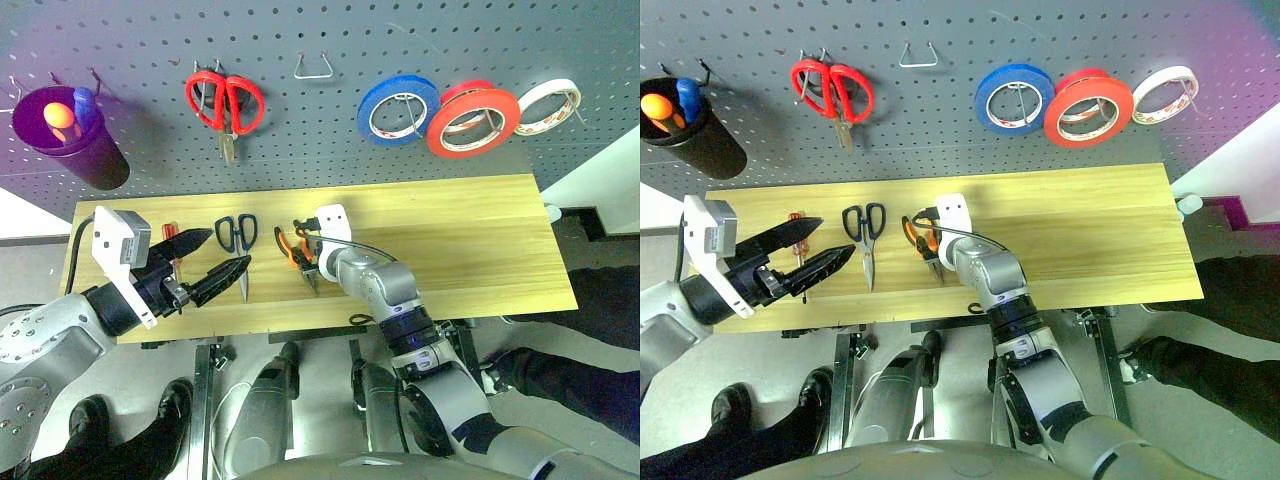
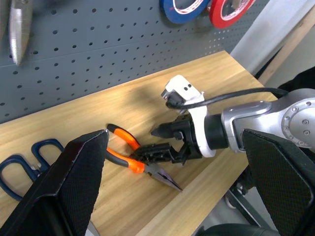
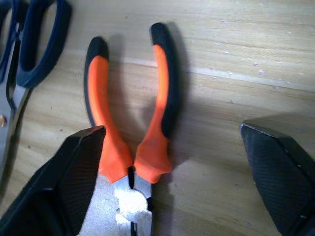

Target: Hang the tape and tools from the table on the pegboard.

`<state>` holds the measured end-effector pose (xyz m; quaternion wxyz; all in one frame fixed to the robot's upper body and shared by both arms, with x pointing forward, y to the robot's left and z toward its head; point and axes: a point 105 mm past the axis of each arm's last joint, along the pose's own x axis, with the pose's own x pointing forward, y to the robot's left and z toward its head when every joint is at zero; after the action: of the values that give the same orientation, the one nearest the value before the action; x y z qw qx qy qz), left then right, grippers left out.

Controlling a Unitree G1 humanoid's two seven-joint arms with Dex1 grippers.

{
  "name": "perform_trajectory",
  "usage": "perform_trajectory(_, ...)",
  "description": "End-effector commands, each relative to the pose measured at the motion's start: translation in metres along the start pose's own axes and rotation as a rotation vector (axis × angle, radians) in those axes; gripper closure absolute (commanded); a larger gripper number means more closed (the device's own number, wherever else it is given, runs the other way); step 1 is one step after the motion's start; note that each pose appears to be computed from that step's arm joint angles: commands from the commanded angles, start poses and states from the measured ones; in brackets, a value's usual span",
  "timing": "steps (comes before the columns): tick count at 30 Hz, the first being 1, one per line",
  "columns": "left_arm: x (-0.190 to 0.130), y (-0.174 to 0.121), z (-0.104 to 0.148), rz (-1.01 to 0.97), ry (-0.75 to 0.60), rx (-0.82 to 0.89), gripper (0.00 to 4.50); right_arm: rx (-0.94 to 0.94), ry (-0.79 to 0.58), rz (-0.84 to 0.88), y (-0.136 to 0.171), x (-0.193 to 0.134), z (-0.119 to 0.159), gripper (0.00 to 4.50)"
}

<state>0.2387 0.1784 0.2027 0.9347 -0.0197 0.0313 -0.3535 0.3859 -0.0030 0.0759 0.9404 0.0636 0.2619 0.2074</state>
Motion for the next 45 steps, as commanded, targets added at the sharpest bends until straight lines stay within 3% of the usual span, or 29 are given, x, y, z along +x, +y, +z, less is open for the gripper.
perform_trajectory(1, -0.003, -0.004, 0.008, -0.009, -0.023, 0.029, 0.0, 0.095, -0.037, 0.103, 0.038, 0.0, 0.013, 0.02)
perform_trajectory(11, -0.003, -0.004, 0.011, -0.006, -0.029, 0.035, 0.0, 0.041, -0.033, 0.251, 0.078, -0.01, 0.013, 0.02)
perform_trajectory(19, -0.006, -0.004, 0.013, 0.002, -0.027, 0.036, 0.0, 0.012, -0.004, 0.295, 0.092, -0.011, 0.003, 0.02)
perform_trajectory(32, -0.012, -0.007, 0.013, 0.019, -0.017, 0.04, 0.0, -0.236, -0.036, 0.225, 0.093, -0.006, -0.005, 0.02)
perform_trajectory(45, -0.014, -0.008, 0.013, 0.025, -0.012, 0.039, 0.0, -0.275, -0.062, 0.148, 0.076, -0.001, -0.001, 0.02)
